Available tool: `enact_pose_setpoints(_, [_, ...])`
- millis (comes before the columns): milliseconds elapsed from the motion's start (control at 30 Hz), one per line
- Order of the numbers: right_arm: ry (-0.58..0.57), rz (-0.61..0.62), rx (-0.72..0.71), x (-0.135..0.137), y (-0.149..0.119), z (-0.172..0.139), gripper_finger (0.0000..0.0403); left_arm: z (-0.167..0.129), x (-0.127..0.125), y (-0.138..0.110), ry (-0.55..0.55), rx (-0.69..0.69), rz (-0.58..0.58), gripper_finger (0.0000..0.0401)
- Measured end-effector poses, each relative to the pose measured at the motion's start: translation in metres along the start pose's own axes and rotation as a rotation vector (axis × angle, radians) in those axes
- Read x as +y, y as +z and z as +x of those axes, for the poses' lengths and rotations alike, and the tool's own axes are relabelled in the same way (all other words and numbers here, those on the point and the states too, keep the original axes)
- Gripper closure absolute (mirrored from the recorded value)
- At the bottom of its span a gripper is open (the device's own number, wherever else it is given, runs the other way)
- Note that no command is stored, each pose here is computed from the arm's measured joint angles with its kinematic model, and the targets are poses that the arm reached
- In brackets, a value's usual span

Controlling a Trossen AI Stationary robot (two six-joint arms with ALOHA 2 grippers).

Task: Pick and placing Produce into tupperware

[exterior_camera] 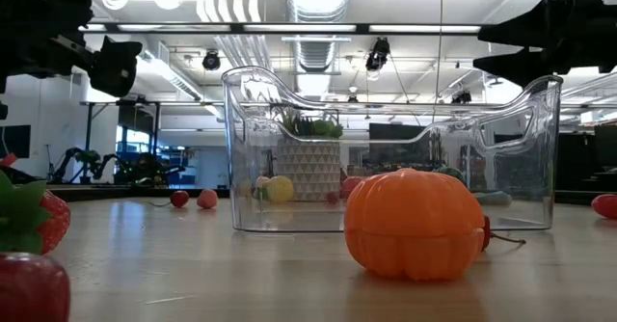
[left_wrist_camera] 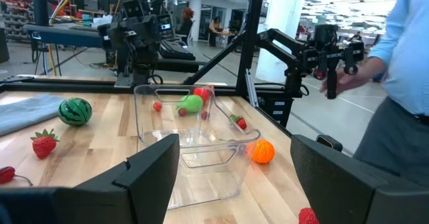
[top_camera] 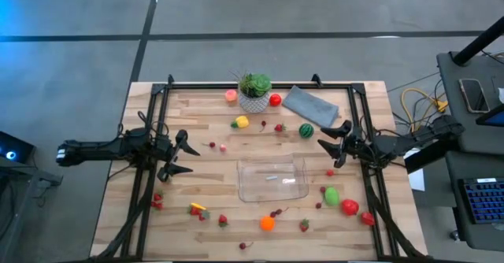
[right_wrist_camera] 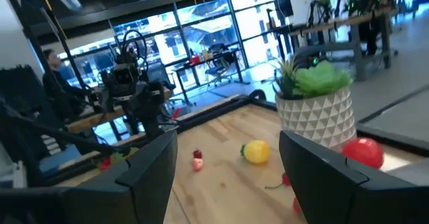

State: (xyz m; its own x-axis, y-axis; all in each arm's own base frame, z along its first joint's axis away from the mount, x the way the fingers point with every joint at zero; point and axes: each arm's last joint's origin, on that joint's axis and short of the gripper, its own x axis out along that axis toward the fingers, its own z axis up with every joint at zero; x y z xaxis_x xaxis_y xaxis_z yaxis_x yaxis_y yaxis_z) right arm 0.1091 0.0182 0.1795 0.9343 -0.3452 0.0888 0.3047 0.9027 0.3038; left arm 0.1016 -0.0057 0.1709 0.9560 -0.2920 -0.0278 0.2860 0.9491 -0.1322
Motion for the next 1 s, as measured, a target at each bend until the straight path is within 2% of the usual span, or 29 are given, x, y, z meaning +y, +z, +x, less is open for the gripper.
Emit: enact_pose_setpoints(1000, [-0.001,-0.017,0.010,0.0003,-0.0014,0.0006,0.0149,0.0000,0.0000,0.0000,0.000,0.000,0.000,0.0129])
